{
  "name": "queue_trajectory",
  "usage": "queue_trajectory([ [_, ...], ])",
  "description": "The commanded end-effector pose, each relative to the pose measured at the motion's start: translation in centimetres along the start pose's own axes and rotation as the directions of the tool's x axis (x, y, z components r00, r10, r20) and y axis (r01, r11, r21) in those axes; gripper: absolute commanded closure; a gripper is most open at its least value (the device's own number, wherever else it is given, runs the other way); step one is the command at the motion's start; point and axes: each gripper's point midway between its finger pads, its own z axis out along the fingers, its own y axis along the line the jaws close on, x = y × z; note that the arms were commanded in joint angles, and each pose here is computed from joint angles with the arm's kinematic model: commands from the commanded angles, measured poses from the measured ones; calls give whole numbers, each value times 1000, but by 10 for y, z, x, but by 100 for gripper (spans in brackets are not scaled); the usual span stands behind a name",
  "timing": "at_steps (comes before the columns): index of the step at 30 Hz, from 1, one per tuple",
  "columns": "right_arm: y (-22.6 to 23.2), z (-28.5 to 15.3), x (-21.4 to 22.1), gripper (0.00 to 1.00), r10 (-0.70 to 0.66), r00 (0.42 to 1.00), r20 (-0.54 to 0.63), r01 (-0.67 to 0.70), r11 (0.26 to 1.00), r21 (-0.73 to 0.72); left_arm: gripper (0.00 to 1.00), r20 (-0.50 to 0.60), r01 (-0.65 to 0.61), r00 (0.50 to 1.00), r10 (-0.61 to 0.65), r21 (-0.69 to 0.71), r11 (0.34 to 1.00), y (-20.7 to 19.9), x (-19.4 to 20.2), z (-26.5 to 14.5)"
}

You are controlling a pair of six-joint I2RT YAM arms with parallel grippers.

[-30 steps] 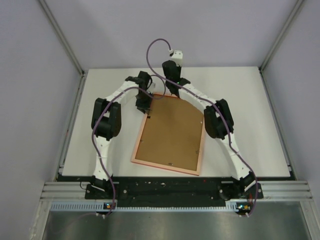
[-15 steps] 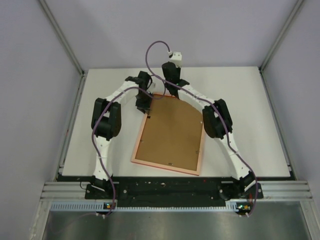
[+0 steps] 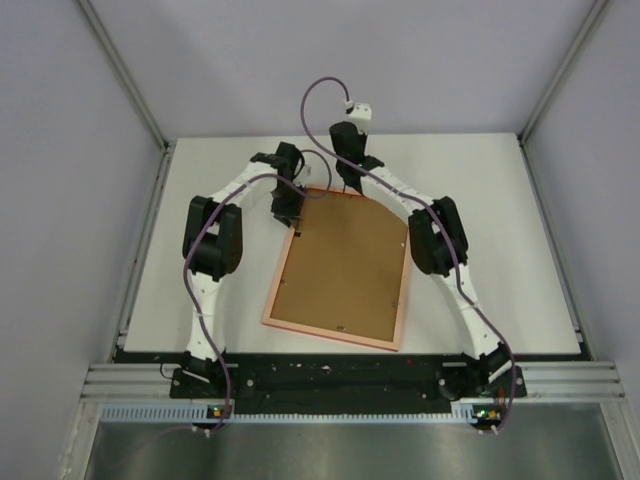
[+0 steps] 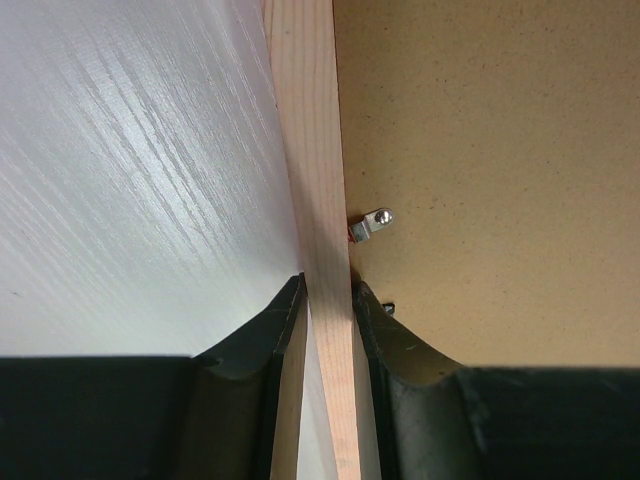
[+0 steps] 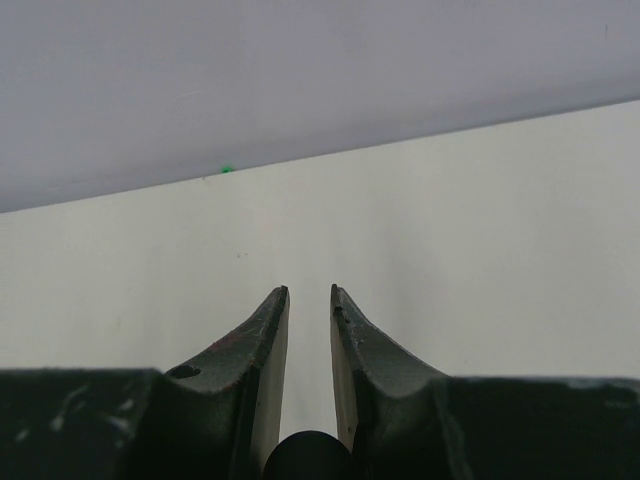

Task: Take the photo out of the frame
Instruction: Release the photo frame item from the photo frame.

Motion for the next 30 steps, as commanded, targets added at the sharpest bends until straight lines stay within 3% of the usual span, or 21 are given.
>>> queue_trajectory([
  [1,8,-10,-5,100,19,999,-39,-20,999,-34,79,15,-10,1000,10,-39,999,10,-1,-6],
  [15,10,-16,-28,100,69,997,-35,-71,996,-60,79,15,-8,1000,9,-39,999,10,-1,-6],
  [22,8,-14,-19,100,59,997,-47,-61,997,-47,79,17,-5,1000,6,-42,999,11,-1,-7],
  [30,5,-6,-23,100,25,1000,15,-24,999,-33,79,18,-10,1000,11,-42,999,10,-1,-7],
])
